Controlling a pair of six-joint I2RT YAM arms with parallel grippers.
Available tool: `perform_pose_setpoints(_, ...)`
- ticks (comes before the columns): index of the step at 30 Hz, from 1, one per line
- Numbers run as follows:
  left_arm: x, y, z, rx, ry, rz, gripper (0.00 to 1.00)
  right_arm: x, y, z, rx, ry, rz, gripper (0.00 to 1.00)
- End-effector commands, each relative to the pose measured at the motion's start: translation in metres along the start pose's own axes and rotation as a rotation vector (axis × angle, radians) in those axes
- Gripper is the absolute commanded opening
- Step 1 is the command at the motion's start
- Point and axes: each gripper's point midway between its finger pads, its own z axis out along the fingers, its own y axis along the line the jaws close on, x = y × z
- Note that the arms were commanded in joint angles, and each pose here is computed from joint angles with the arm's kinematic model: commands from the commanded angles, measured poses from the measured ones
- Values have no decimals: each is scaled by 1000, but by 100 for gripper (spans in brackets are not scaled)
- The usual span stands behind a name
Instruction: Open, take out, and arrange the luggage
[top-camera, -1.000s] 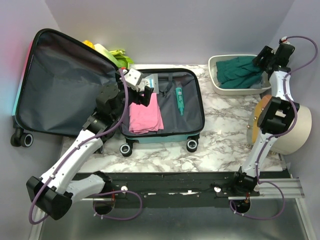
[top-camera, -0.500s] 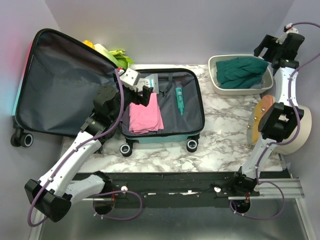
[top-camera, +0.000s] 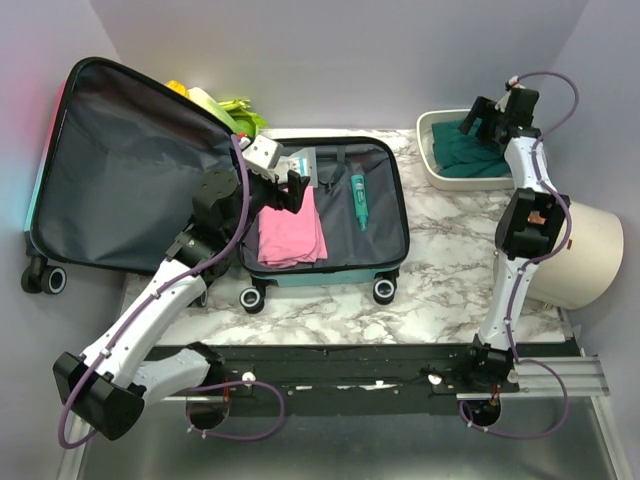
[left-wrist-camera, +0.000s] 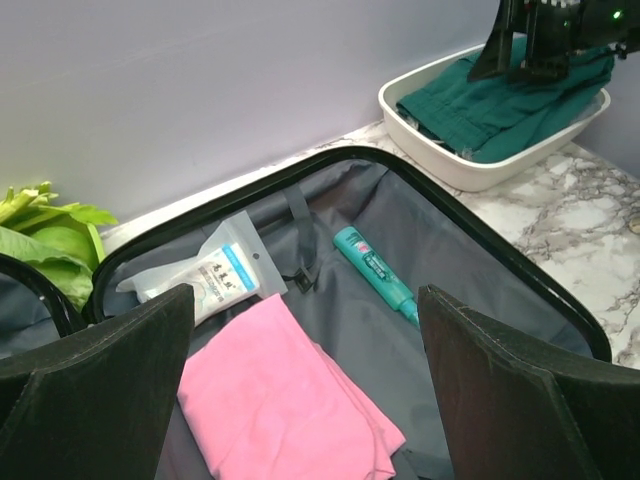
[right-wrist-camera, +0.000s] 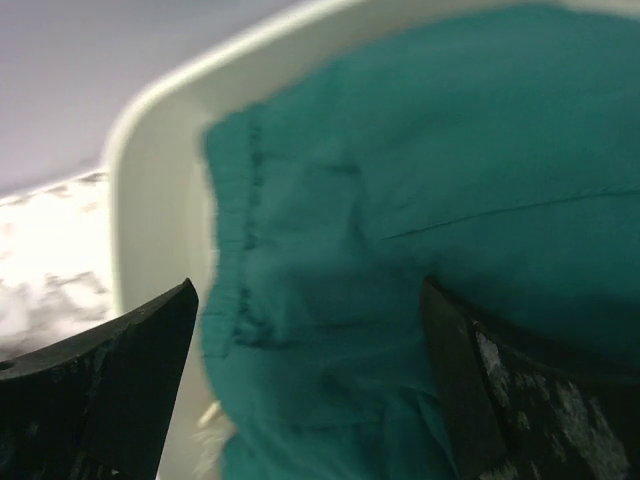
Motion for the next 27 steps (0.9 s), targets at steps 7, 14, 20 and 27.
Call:
perform_pose_setpoints(7,20,1,-4,-13,28,-40,99,76,-80,9,296,124,191,100)
perform_pose_setpoints(14,21,0,-10,-13,28,-41,99,119,-92,22,140,242,410,100)
perform_pose_setpoints(20,20,4,-11,-36,24,-55,99,85,-84,9,100,154,312,100)
perform_pose_setpoints(27,22,5,-13,-63,53,-117,99,-19,-8,-46,-152,-19,69,100)
